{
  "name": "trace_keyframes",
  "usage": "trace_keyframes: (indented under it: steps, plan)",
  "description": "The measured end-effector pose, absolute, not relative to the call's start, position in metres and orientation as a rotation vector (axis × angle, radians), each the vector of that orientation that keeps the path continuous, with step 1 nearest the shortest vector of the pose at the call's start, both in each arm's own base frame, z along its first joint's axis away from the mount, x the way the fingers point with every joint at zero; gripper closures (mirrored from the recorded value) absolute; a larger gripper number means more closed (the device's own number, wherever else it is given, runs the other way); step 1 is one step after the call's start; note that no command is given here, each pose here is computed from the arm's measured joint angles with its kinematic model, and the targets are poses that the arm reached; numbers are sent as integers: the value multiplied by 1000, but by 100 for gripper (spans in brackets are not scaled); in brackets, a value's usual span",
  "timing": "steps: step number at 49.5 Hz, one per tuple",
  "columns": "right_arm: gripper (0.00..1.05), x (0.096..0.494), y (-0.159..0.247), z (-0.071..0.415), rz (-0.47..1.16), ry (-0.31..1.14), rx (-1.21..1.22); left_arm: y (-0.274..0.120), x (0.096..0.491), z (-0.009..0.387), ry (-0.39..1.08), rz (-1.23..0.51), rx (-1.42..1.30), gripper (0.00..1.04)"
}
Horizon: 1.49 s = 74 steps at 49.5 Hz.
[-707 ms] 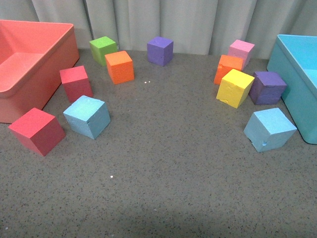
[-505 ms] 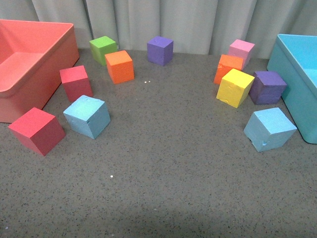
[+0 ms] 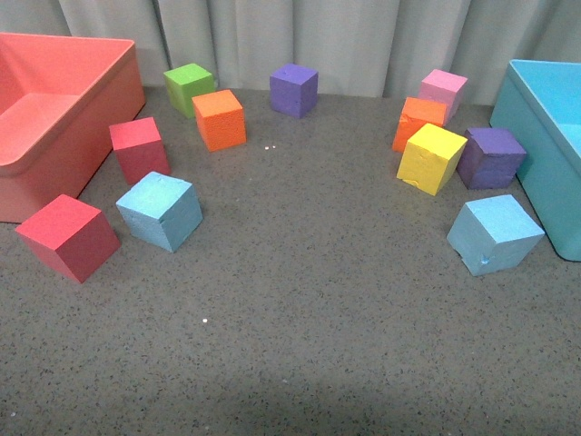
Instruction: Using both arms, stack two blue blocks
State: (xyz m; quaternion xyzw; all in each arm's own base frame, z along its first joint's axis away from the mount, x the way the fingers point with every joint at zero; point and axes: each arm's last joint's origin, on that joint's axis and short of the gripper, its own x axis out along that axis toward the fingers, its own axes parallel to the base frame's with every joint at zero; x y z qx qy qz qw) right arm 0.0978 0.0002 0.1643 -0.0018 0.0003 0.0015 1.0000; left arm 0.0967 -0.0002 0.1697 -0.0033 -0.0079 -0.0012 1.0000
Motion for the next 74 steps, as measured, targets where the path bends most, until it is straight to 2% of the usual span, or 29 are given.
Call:
trace_keyframes:
  steps: [26, 31, 34, 46, 55, 67, 74]
  plan:
    - [9, 98, 0, 164, 3, 1, -4, 0, 97, 170, -16, -2, -7, 7]
    - [9, 102, -4, 163, -167, 135, -179, 0, 97, 170, -16, -2, -7, 7]
    - [9, 110, -5, 163, -175, 168, -279, 0, 97, 170, -16, -2, -7, 7]
    - [9, 170, -5, 177, -17, 282, -208, 0, 97, 170, -16, -2, -7, 7]
    - [9, 241, 5, 154, 143, 606, -147, 0, 97, 170, -16, -2, -6, 7]
    - [9, 299, 13, 132, 196, 816, -136, 0, 97, 170, -16, -2, -7, 7]
    - [9, 322, 20, 117, 205, 888, -144, 0, 97, 170, -16, -2, -7, 7]
